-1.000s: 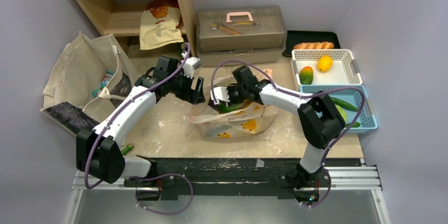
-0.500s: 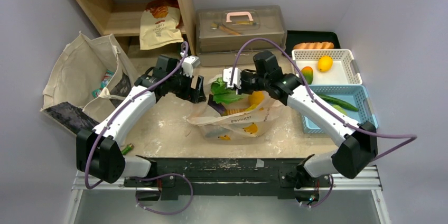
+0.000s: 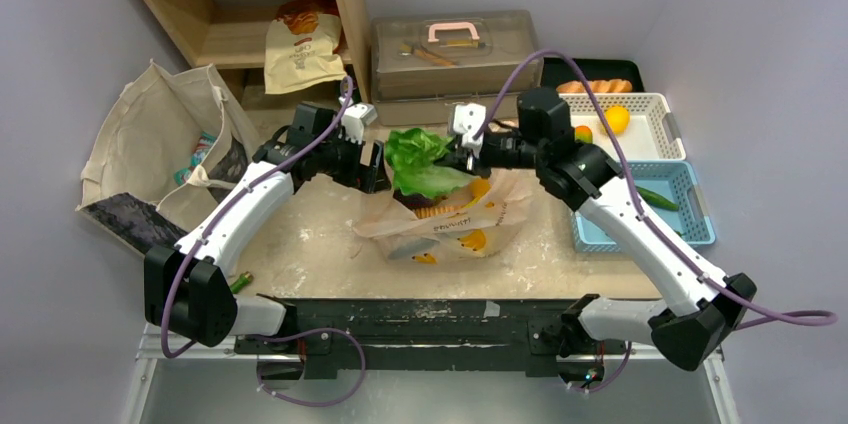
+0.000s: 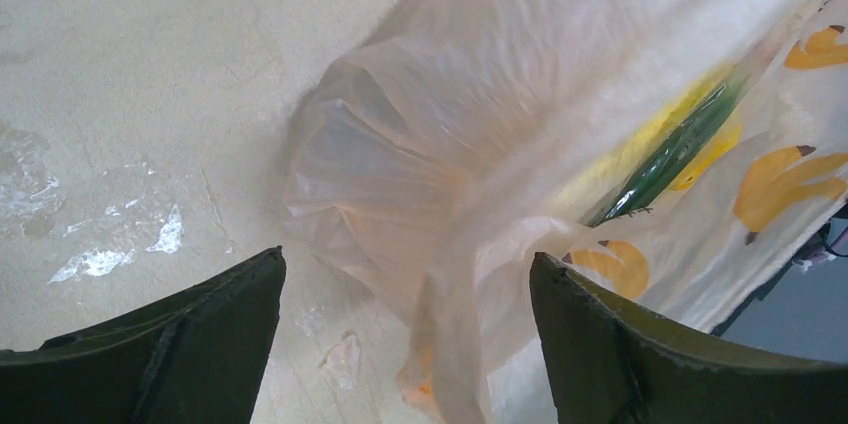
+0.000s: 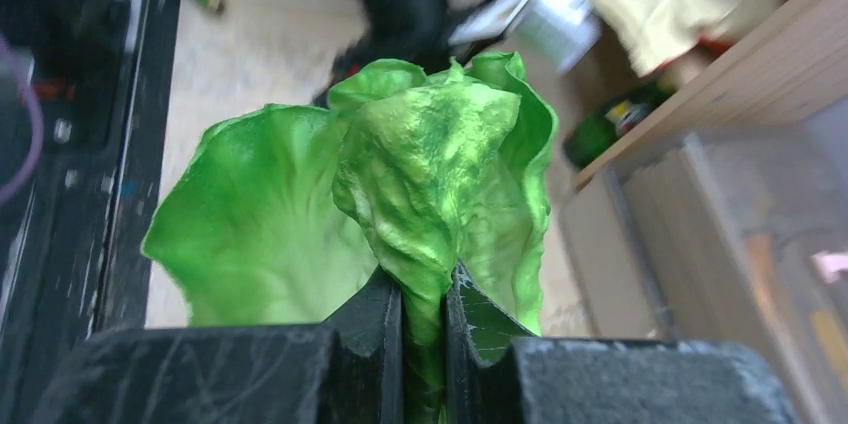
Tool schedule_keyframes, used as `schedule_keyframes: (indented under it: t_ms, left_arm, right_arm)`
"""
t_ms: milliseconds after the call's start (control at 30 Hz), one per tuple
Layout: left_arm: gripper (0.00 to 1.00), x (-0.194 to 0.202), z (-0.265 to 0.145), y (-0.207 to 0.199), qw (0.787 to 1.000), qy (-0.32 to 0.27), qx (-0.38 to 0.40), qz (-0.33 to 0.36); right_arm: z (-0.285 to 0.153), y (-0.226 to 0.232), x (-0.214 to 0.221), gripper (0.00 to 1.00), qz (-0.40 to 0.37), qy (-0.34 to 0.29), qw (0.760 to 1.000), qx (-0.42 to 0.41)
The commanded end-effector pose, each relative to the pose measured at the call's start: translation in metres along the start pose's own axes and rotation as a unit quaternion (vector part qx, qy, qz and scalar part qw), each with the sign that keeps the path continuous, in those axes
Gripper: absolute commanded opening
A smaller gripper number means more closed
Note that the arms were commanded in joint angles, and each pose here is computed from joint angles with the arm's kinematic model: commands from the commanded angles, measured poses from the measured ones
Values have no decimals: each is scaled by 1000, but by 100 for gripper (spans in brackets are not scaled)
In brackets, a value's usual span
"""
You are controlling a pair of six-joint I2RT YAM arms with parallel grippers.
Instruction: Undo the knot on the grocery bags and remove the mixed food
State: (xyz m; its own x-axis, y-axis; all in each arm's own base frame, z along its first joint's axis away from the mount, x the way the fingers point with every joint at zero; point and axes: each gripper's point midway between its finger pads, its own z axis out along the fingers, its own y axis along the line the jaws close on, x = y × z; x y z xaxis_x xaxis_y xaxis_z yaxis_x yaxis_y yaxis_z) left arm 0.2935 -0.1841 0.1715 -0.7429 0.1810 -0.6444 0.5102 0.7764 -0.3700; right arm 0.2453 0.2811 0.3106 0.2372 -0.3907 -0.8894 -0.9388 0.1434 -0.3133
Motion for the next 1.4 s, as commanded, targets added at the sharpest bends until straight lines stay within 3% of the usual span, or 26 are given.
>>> schedule_keyframes:
  t_ms: [0, 200, 400, 567, 800, 967, 1133, 1367]
  left_arm:
    - [89, -23, -8, -9, 999, -33, 16, 5]
    - [89, -24, -7, -8, 999, -31, 17, 14]
    - [89, -26, -7, -9, 999, -34, 20, 13]
    - [89, -27, -6, -10, 999, -38, 25, 12]
    - [89, -26, -8, -11, 999, -40, 25, 13]
    - [89, -24, -10, -12, 999, -38, 25, 19]
    - [90, -23, -10, -13, 999, -39, 28, 19]
    - [90, -19, -6, -13, 999, -34, 33, 12]
  right_arm:
    - [-22, -48, -124, 0, 4, -162, 984, 72]
    - [-54, -74, -190, 0, 52, -237, 963, 120]
    - [-113, -139, -168, 0, 147, -203, 938, 238]
    - [-198, -180, -112, 0, 219, -146, 891, 371]
    - [-262, -157, -1, 0, 343, -36, 820, 456]
    - [-277, -119, 72, 0, 379, 75, 794, 470]
    - [-284, -73, 145, 0, 440, 183, 752, 456]
    - [-279, -49, 226, 0, 458, 247, 722, 456]
